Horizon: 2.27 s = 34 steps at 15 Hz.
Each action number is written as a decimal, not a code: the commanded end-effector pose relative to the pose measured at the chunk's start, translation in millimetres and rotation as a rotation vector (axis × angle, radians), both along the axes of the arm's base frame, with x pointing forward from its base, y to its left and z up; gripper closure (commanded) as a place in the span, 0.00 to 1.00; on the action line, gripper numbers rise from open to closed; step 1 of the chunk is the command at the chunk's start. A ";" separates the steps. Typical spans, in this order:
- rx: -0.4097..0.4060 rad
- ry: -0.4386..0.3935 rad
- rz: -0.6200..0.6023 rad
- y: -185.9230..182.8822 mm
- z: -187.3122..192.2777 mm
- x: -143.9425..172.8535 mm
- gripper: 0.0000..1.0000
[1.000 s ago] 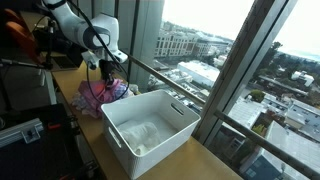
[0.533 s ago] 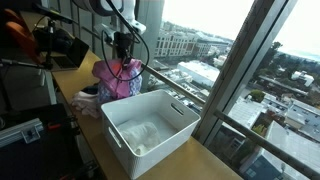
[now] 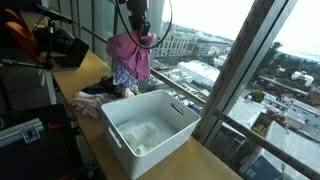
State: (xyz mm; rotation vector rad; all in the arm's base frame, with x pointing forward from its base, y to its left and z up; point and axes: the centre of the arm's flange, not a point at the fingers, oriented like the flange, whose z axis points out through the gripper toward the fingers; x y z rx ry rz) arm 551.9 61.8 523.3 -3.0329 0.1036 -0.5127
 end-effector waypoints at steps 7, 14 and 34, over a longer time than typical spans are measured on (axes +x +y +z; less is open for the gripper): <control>-0.058 -0.204 -0.178 -191.4 149.4 -10.3 0.97; -0.091 -0.314 -0.226 -218.5 226.5 -24.5 0.97; -0.149 -0.498 -0.228 -231.4 416.5 -106.6 0.97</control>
